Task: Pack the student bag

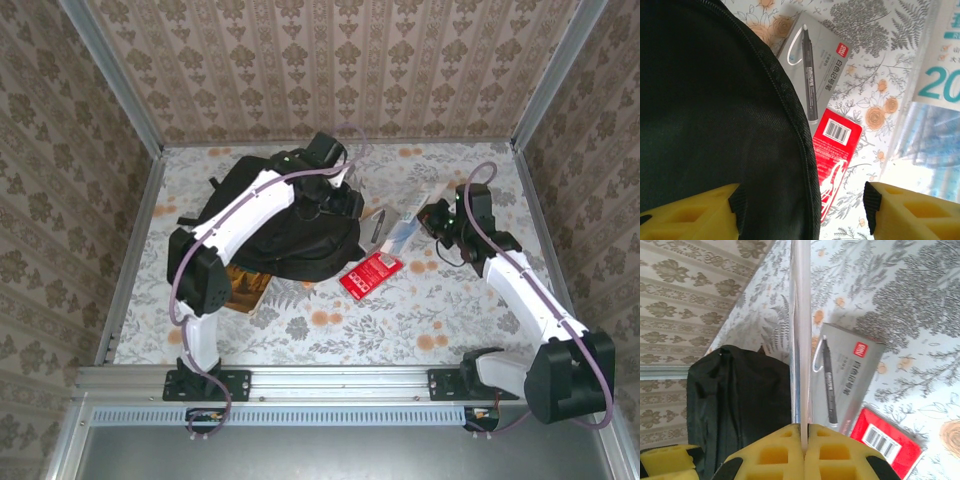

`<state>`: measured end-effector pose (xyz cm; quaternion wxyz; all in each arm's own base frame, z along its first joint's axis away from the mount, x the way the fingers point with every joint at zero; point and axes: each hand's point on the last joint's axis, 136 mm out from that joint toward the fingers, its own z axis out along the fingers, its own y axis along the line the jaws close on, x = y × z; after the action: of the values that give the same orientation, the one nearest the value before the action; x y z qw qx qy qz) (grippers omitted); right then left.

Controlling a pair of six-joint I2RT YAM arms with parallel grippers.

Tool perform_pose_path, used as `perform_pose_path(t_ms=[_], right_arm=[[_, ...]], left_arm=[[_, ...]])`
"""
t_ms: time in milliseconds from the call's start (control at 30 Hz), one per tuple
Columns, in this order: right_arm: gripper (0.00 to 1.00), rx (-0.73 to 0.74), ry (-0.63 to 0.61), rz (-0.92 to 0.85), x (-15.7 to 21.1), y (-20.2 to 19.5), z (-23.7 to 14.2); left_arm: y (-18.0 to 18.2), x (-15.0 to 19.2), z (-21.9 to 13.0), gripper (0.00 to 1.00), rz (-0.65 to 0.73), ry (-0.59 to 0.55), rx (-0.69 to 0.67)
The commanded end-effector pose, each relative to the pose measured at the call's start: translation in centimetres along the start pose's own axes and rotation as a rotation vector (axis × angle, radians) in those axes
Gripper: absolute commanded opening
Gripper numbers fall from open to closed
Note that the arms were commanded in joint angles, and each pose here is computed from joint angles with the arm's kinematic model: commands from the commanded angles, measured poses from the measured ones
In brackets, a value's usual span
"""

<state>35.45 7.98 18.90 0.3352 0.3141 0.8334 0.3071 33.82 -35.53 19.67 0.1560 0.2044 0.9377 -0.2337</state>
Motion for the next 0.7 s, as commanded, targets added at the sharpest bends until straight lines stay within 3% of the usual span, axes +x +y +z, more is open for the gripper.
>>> perform_pose_path(t_ms=[0,300,533,667], right_arm=[[0.00,-0.011,-0.003,-0.009,0.2,-0.6,-0.8],[0.00,-0.022,0.022,0.029,0.6,-2.0,-0.2],[0.00,-0.031,0.044,0.052,1.0,-2.4,0.4],[0.00,-0.033,0.049,0.055,1.1,-2.5,0.5]], left_arm=[[-0.1,-0.1,-0.5,0.66,0.034,0.011,-0.035],[0.4,1.4,2.2,0.64,0.058,0.081,-0.079],[0.5,1.7,3.4,0.45,0.056,0.110,-0.072],[0.8,2.4,4.0,0.40,0.055,0.129,-0.069]])
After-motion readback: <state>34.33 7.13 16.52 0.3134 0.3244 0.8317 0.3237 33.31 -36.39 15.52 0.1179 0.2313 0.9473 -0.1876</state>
